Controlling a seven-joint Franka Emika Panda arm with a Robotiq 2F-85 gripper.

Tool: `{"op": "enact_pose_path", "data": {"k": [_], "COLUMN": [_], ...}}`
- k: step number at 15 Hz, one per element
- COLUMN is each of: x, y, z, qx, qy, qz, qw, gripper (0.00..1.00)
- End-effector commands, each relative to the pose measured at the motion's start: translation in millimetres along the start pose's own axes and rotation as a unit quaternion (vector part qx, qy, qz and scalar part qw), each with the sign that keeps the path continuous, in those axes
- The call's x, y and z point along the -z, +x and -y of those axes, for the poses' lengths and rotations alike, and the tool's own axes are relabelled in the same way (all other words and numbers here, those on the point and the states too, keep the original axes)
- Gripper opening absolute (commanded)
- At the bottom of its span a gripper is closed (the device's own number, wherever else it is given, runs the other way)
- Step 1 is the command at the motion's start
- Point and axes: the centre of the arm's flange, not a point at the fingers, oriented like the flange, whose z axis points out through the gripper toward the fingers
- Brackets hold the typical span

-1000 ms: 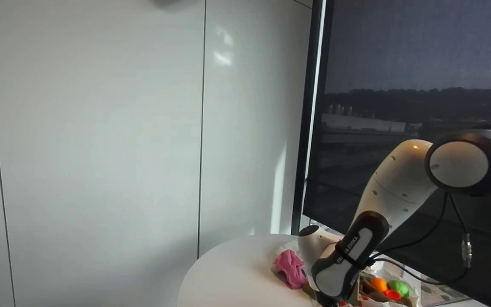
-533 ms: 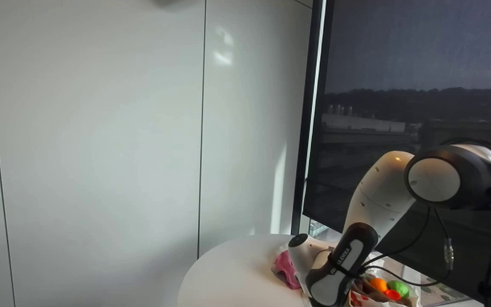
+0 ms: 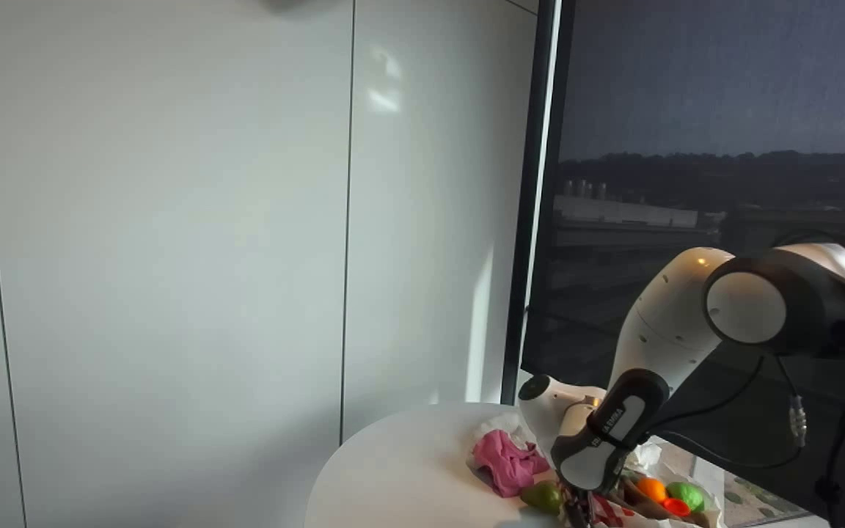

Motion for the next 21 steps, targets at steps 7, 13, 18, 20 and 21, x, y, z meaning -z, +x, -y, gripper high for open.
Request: {"op": "enact_pose_path", "data": {"k": [7, 13, 18, 20, 21], "x": [-2, -52, -96, -112, -118], "y": [-115, -145, -153, -155, -157], "z": [-204, -226, -228, -229, -230], "qx": [-0.27, -0.406, -0.443, -0.446, -0.449], "qy": [0.068, 0.167, 0.184, 0.183, 0.188], "qz": [-0.026, -0.031, -0.034, -0.031, -0.03], "qw": [0.96, 0.8979, 0.8768, 0.8756, 0.8733], "gripper": [1.0, 1.0, 1.0, 1.0, 1.0]}}
